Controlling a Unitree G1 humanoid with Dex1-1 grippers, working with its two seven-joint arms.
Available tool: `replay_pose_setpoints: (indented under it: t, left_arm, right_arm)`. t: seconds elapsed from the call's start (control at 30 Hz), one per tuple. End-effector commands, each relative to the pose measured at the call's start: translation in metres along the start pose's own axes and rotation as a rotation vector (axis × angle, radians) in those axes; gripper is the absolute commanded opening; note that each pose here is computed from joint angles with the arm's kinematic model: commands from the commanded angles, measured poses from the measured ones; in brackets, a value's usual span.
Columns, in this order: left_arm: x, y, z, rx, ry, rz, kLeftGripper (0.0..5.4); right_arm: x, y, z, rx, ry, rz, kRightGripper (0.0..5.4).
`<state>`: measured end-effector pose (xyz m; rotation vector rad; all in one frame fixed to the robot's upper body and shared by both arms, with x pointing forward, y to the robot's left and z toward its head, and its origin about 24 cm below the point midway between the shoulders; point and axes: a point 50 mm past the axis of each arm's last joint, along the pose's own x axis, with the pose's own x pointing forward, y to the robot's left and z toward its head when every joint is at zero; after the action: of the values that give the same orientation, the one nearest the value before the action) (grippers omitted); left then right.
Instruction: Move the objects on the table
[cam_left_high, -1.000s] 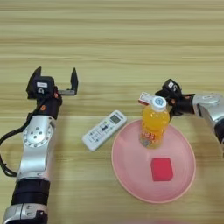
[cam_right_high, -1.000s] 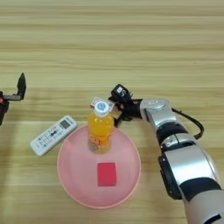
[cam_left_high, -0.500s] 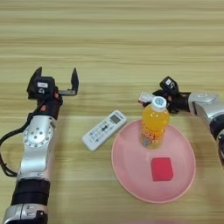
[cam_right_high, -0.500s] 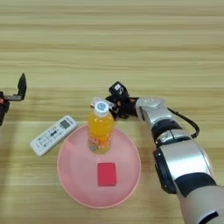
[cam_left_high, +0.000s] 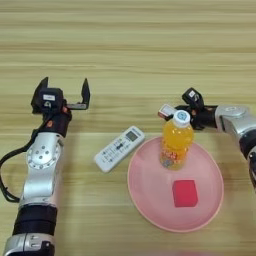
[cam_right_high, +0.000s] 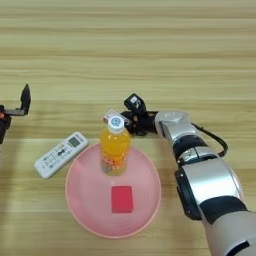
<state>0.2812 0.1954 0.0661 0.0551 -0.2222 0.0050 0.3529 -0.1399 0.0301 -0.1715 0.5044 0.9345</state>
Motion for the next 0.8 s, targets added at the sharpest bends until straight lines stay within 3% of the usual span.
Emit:
replay_pose_setpoints:
  t: [0.03,0.33,0.57,0.8]
  left_arm:
    - [-0.001,-0.001,-0.001,0.009,0.005,-0.009,5.4]
    - [0.0,-0.001,-0.002,0.009,0.006,-0.011,5.4]
    - [0.001,-0.001,-0.003,0.01,0.005,-0.012,5.4]
    - [0.002,-0.001,-0.003,0.012,0.004,-0.012,5.4]
  right_arm:
    - [-0.002,0.004,-0.02,0.039,0.071,0.015,2.09]
    - [-0.017,-0.008,0.0,0.003,-0.047,0.019,2.09]
    - [-0.042,-0.015,0.016,-0.06,-0.163,0.028,2.09]
    - [-0.072,-0.005,0.023,-0.119,-0.237,0.031,2.09]
